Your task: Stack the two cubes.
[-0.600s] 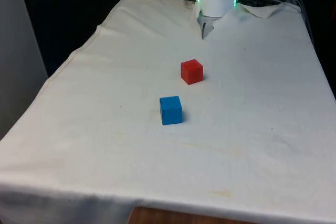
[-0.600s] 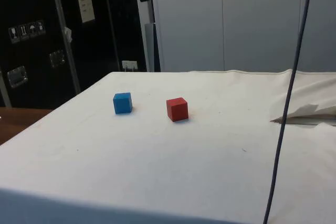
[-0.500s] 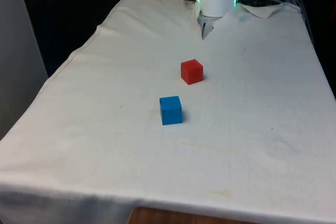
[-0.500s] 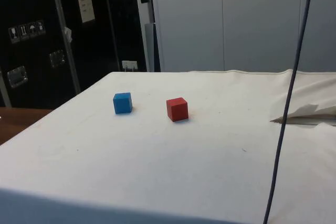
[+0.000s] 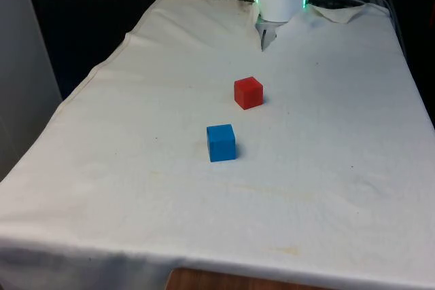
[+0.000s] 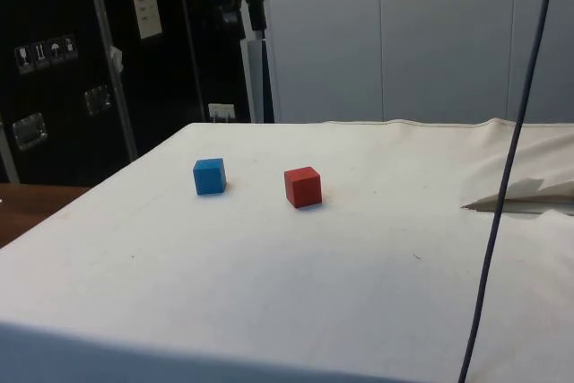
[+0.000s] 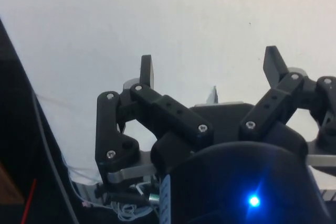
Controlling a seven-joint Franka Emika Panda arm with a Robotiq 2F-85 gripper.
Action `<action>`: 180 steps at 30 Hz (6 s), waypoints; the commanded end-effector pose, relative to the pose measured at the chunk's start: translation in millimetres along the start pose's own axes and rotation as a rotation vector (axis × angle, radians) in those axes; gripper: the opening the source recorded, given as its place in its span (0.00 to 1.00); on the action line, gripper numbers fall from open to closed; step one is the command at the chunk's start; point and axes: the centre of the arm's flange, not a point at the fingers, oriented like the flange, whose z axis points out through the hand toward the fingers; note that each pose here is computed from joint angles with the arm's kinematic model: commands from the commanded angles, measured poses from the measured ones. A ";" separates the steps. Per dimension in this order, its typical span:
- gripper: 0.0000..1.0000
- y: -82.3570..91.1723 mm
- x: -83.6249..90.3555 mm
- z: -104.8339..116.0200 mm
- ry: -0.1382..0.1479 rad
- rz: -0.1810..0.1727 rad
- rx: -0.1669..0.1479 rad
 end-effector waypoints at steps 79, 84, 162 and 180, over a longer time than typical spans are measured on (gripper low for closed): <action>1.00 30.7 -47.1 138.0 0.126 -0.091 -0.018; 1.00 30.7 -46.0 146.1 0.136 -0.100 -0.024; 1.00 52.7 -45.9 227.0 0.095 -0.521 -0.073; 1.00 54.5 -41.3 250.0 0.106 -0.533 -0.086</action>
